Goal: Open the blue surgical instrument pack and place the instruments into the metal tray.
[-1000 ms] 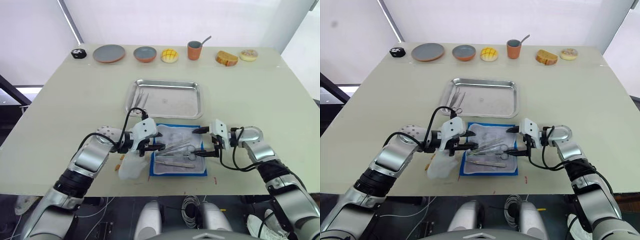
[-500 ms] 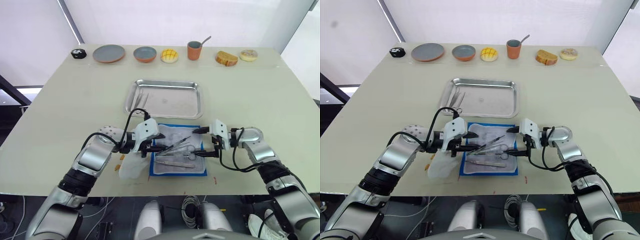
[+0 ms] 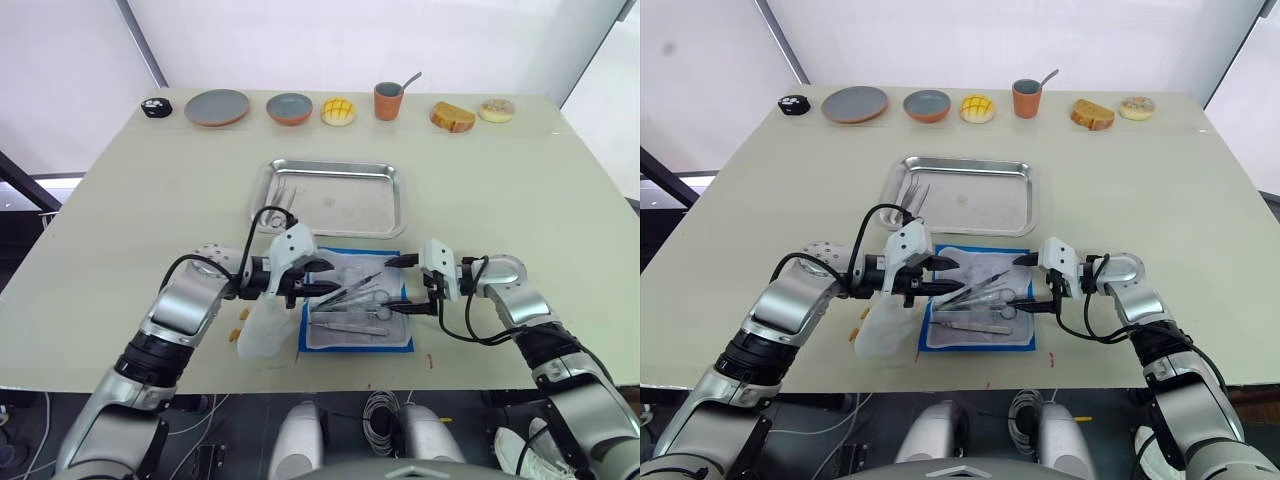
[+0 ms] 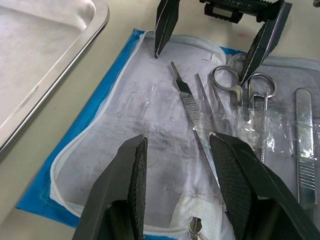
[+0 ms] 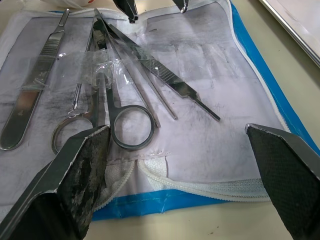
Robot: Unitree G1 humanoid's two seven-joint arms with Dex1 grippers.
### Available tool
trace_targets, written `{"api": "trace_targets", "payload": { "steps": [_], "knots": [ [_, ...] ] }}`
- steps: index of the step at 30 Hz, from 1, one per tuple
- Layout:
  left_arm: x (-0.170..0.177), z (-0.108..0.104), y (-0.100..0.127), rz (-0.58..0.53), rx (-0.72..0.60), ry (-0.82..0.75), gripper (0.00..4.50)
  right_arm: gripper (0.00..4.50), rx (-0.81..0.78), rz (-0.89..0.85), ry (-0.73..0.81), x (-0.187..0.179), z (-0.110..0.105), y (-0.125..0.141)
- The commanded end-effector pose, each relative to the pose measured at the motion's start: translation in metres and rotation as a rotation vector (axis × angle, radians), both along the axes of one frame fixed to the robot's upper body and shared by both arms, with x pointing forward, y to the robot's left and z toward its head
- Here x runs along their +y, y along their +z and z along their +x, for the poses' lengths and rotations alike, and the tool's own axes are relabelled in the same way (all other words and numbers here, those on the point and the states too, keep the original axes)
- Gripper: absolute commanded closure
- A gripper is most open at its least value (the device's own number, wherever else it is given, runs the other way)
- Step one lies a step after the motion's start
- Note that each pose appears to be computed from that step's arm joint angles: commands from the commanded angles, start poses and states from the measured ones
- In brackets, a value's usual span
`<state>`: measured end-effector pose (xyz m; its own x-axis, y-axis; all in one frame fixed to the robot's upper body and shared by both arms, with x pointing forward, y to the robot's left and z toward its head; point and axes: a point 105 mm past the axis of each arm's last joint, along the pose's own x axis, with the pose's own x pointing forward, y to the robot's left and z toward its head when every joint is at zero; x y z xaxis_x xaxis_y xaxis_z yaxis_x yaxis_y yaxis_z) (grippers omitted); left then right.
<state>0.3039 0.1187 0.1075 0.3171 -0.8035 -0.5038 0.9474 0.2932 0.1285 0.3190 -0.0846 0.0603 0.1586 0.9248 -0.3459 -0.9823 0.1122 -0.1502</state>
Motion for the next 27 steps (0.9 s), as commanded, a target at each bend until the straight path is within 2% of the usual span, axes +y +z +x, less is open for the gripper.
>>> {"api": "trace_targets", "payload": {
  "steps": [1,27],
  "knots": [
    [-0.004,-0.002,0.007,0.001,-0.028,-0.024,2.39,0.0,0.131,-0.115,-0.034,-0.014,-0.013,-0.04],
    [-0.005,-0.006,-0.007,0.062,0.028,-0.047,2.39,0.0,0.132,-0.112,-0.038,-0.014,-0.014,-0.04]
  ]
}}
